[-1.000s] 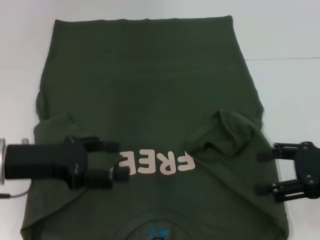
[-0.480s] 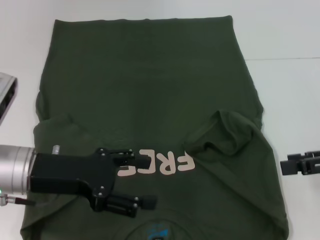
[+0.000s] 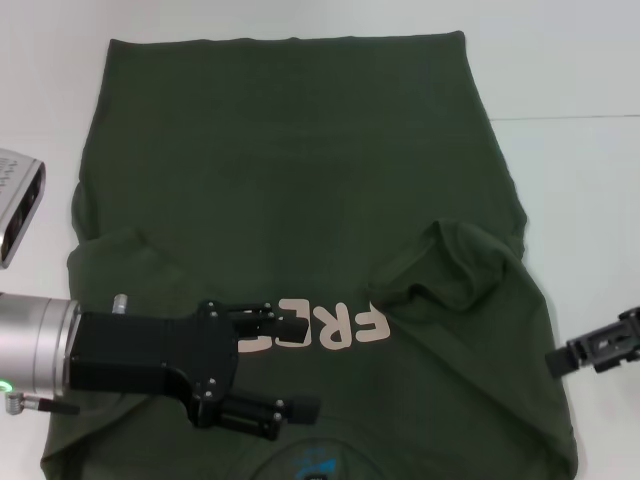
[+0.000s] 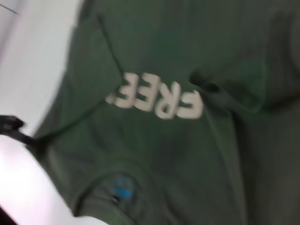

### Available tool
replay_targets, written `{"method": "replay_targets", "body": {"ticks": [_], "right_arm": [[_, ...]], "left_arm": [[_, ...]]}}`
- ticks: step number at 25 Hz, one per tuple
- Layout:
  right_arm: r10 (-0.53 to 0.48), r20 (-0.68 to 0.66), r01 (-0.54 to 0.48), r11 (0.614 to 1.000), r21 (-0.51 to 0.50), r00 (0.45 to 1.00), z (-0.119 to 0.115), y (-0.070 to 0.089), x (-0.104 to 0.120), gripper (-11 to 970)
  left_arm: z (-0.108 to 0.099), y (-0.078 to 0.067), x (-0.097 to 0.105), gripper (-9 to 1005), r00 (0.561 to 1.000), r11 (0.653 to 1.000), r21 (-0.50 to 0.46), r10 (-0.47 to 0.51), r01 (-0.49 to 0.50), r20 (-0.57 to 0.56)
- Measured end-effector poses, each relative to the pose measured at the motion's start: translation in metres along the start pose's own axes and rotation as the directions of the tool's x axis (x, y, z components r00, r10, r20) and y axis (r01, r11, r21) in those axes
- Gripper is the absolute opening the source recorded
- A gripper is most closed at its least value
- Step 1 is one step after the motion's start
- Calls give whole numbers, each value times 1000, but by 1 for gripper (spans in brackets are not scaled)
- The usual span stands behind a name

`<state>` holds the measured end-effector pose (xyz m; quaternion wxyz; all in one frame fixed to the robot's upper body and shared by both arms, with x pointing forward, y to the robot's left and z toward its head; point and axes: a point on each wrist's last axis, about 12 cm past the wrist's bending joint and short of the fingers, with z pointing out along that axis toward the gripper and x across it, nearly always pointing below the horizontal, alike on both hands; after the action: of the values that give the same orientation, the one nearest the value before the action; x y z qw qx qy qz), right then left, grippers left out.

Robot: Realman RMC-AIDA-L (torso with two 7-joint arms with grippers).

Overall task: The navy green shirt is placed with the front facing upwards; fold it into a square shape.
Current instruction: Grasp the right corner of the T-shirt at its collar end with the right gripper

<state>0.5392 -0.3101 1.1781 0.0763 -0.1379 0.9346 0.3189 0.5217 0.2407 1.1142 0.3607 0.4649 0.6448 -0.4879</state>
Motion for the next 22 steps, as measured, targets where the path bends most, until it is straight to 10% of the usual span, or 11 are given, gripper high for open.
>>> {"method": "replay_targets", "body": {"ticks": [9, 22], "right_arm": [[-8, -203, 60, 966, 251, 979, 22, 14, -20, 917], [-40, -311, 143, 938, 315, 950, 53, 28, -24, 848]], "left_arm": [[0, -1, 1, 917, 1000, 1000, 0, -9, 9, 1], [1, -1, 1, 917, 1000, 1000, 2, -16, 16, 7]]}}
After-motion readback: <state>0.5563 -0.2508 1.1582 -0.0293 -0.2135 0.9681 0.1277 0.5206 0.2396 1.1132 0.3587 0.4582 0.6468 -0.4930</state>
